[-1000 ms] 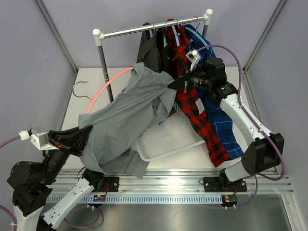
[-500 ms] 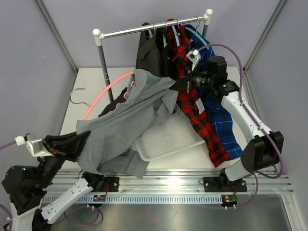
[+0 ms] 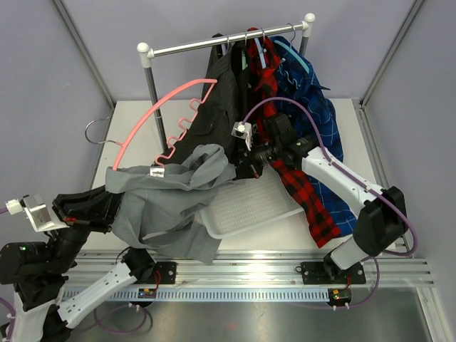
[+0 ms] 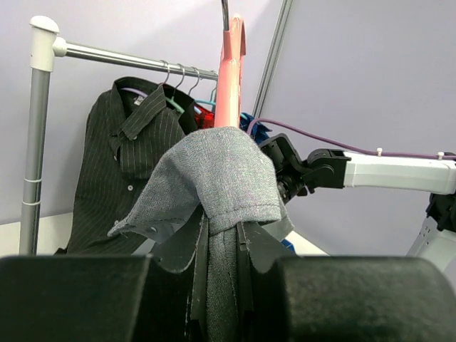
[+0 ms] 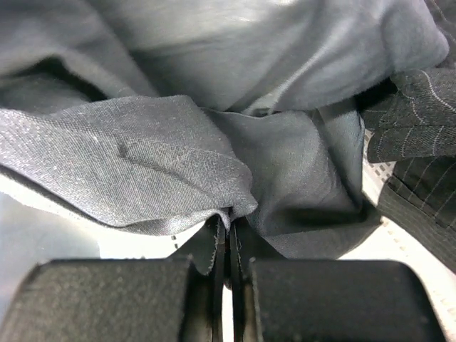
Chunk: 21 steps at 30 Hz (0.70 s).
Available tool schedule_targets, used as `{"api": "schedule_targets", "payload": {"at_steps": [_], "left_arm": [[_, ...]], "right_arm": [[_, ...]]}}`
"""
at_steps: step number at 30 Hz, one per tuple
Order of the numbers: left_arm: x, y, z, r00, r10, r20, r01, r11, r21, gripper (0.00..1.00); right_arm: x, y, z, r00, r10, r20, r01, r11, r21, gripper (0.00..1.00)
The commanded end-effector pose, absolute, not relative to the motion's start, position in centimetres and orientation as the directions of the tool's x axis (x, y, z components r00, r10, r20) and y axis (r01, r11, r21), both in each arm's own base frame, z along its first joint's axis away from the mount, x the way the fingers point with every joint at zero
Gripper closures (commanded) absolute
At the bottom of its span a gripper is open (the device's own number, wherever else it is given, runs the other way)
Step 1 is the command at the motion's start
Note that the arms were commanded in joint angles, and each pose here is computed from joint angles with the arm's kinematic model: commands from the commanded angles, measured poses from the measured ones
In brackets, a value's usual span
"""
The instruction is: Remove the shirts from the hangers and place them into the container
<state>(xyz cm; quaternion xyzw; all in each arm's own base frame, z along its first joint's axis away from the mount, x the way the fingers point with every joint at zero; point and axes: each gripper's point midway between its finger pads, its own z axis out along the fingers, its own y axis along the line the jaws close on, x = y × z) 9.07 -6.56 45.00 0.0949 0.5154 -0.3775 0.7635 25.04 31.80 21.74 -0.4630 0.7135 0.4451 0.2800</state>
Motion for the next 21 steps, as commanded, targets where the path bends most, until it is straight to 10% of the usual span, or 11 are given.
{"api": "schedule_targets", "payload": {"at_steps": [1, 15, 21], "left_arm": [[7.6, -4.9, 49.8, 0.293, -0.594, -0.749, 0.707, 0.662, -0.248, 1.00], [14.5, -2.3, 47.0, 0.376, -0.394, -0.838, 0.339, 0.901, -0.271, 1.00], [16.1, -2.9, 45.4, 0.344, -0.295, -0.891, 0.269, 0.940, -0.208, 1.00]], "right_arm": [[25.5, 31.1, 23.9, -0.305, -0.394, -0.867, -0.952, 0.159, 0.263, 1.00], [35.8, 40.4, 34.8, -0.255, -0.142, -0.956, -0.920, 0.339, 0.195, 1.00], [34.1, 42.7, 29.3, -0.338, -0.284, -0.897, -0.933, 0.229, 0.279, 0.68]]}}
